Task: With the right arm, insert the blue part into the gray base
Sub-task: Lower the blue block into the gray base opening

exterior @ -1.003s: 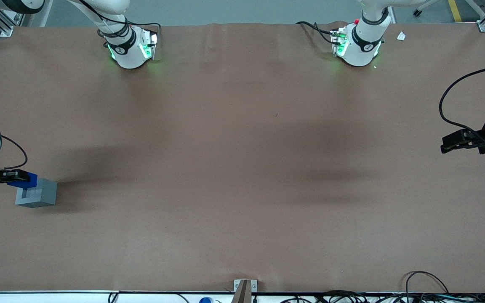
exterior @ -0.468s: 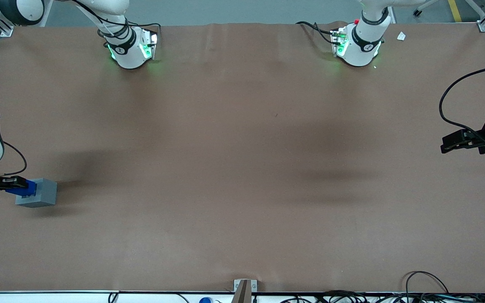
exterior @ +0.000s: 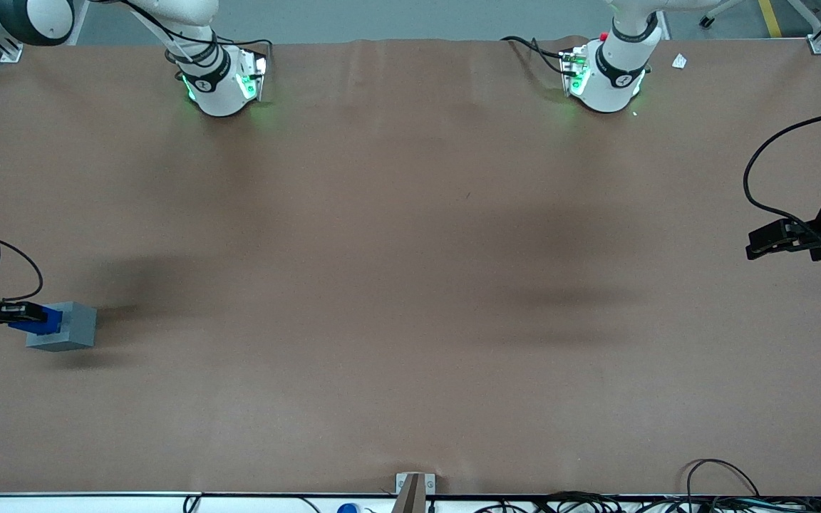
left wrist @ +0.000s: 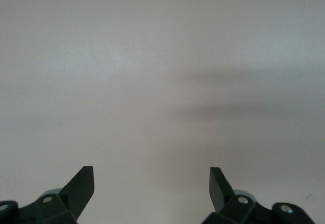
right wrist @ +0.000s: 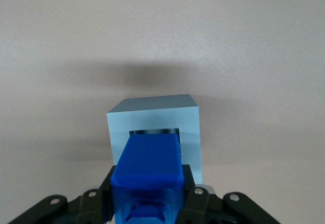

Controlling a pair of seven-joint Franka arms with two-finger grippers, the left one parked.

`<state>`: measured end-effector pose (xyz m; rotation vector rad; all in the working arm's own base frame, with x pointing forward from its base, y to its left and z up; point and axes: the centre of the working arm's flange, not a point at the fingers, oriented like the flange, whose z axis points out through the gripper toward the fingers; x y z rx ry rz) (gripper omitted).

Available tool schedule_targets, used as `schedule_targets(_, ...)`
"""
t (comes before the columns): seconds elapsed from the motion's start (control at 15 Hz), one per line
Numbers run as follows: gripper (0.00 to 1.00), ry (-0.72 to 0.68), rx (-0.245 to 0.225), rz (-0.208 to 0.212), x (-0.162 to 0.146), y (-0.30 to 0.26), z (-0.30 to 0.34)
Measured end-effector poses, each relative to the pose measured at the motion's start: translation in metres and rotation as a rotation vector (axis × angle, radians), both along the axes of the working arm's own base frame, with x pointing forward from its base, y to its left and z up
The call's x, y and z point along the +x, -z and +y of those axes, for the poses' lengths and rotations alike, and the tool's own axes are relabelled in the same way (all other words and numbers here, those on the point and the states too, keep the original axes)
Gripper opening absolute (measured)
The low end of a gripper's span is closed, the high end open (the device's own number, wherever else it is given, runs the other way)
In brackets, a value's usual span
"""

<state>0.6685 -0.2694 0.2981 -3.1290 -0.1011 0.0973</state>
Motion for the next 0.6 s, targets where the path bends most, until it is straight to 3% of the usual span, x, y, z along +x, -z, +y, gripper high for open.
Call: schedule_targets(0.6,0.51,0.002,0.006,0.011,-0.0006,0.0062,0.0005)
